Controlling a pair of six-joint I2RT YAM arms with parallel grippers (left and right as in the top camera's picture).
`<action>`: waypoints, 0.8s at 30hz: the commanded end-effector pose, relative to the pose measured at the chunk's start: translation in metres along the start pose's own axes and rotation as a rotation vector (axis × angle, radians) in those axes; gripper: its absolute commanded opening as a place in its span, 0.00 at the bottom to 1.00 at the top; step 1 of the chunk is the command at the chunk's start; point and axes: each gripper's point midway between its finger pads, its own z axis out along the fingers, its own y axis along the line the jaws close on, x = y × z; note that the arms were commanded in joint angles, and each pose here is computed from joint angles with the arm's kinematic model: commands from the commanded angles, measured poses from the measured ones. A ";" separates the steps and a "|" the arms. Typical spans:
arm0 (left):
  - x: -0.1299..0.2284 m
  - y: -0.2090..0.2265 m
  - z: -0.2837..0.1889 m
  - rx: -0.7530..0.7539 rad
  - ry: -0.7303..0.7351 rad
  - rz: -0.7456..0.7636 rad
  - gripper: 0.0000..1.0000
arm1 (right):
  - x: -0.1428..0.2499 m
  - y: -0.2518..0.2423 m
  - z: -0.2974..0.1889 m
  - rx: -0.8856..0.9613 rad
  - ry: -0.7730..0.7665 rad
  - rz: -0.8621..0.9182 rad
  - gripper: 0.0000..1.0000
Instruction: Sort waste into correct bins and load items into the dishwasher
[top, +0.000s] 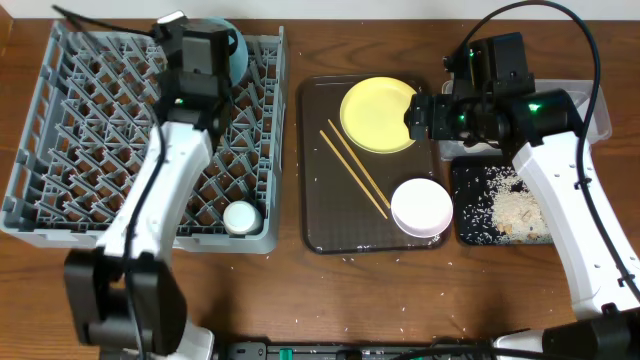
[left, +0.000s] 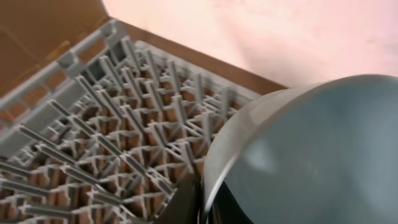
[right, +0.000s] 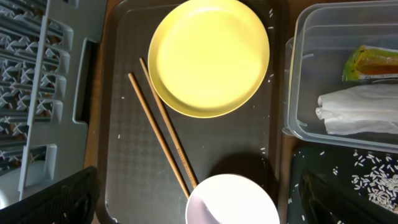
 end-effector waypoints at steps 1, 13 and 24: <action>0.012 0.010 0.020 -0.157 -0.022 0.104 0.07 | 0.000 -0.003 0.002 0.008 0.004 0.009 0.99; 0.015 -0.027 0.024 -0.430 -0.201 0.456 0.07 | 0.000 -0.003 0.002 0.008 0.004 0.009 0.99; 0.031 -0.026 0.035 -0.546 -0.198 0.533 0.08 | 0.001 -0.003 0.002 0.008 0.004 0.009 0.99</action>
